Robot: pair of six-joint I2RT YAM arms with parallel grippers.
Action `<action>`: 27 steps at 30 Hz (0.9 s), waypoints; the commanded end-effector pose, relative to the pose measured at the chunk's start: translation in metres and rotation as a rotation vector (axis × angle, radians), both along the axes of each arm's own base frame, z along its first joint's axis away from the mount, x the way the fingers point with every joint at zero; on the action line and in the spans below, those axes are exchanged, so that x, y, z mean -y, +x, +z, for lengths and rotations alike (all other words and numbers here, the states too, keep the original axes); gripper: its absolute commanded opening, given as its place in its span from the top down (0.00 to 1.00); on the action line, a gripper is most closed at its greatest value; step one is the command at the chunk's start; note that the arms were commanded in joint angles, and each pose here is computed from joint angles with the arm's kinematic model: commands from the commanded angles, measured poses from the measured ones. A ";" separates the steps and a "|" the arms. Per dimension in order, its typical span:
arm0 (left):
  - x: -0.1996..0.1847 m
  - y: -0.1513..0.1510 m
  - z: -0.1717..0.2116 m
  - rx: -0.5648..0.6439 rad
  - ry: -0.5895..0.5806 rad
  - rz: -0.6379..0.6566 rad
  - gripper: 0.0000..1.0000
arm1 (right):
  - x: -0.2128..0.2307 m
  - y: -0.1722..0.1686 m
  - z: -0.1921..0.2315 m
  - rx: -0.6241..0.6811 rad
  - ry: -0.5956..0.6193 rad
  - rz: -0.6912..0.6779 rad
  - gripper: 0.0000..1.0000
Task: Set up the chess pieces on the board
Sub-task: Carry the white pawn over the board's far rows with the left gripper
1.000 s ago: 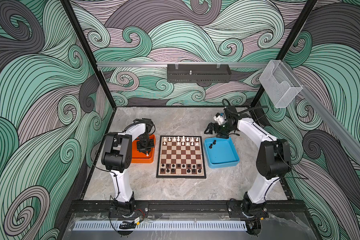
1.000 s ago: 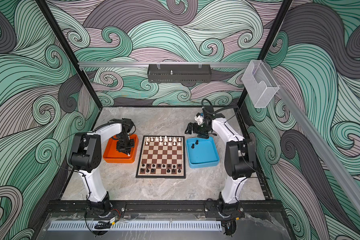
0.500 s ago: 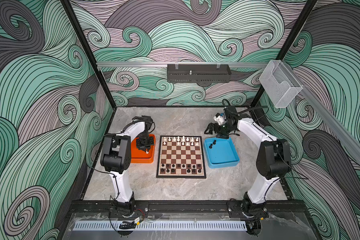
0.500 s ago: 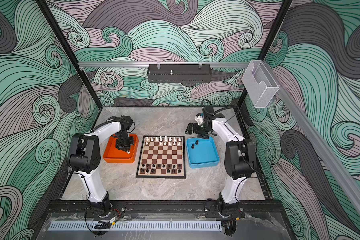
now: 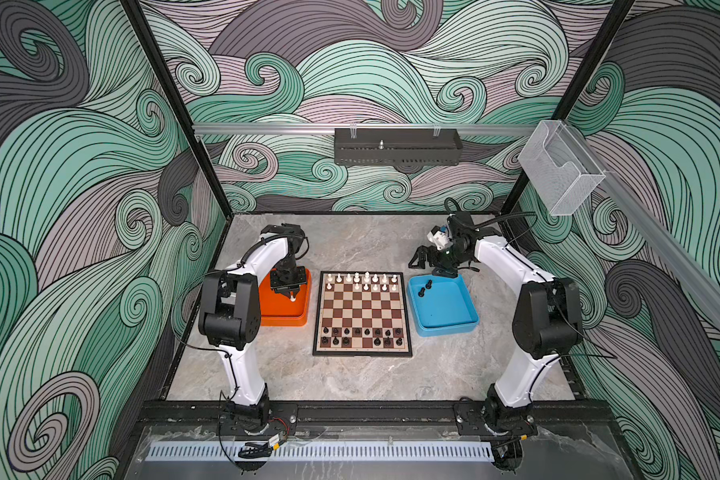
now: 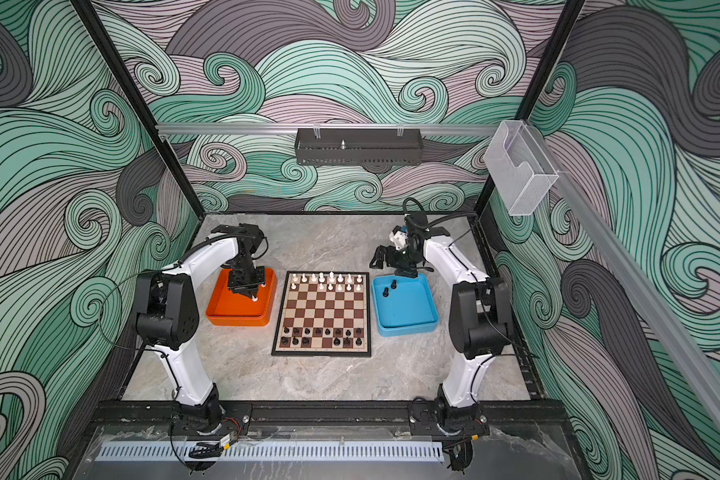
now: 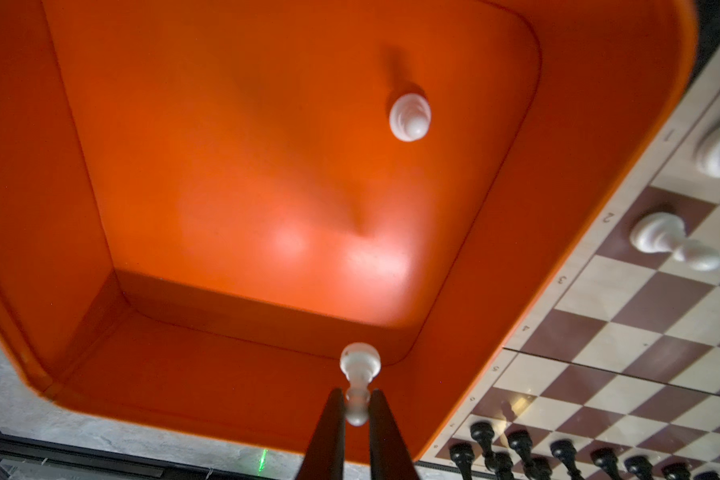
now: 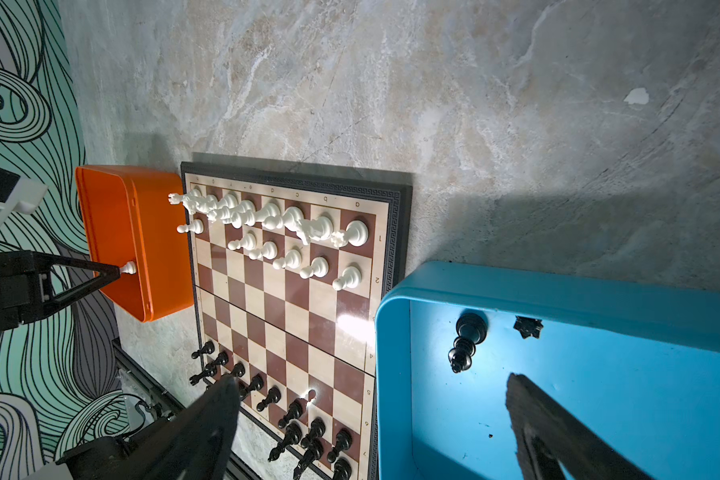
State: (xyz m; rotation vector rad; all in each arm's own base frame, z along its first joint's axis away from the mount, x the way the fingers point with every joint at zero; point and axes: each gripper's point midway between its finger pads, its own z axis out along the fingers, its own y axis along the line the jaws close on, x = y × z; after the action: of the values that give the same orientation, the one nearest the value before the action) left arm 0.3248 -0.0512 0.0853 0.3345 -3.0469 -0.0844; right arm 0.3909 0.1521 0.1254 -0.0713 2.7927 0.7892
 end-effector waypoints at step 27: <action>0.113 0.040 0.023 0.067 -0.049 -0.281 0.85 | 0.012 -0.014 0.018 0.054 -0.044 -0.009 0.00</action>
State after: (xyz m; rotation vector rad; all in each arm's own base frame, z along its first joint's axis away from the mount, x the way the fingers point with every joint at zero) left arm 0.3602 -0.1582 0.1056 -0.0761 -3.1352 -0.0337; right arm 0.3813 0.1463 0.1365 -0.0750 2.7703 0.7519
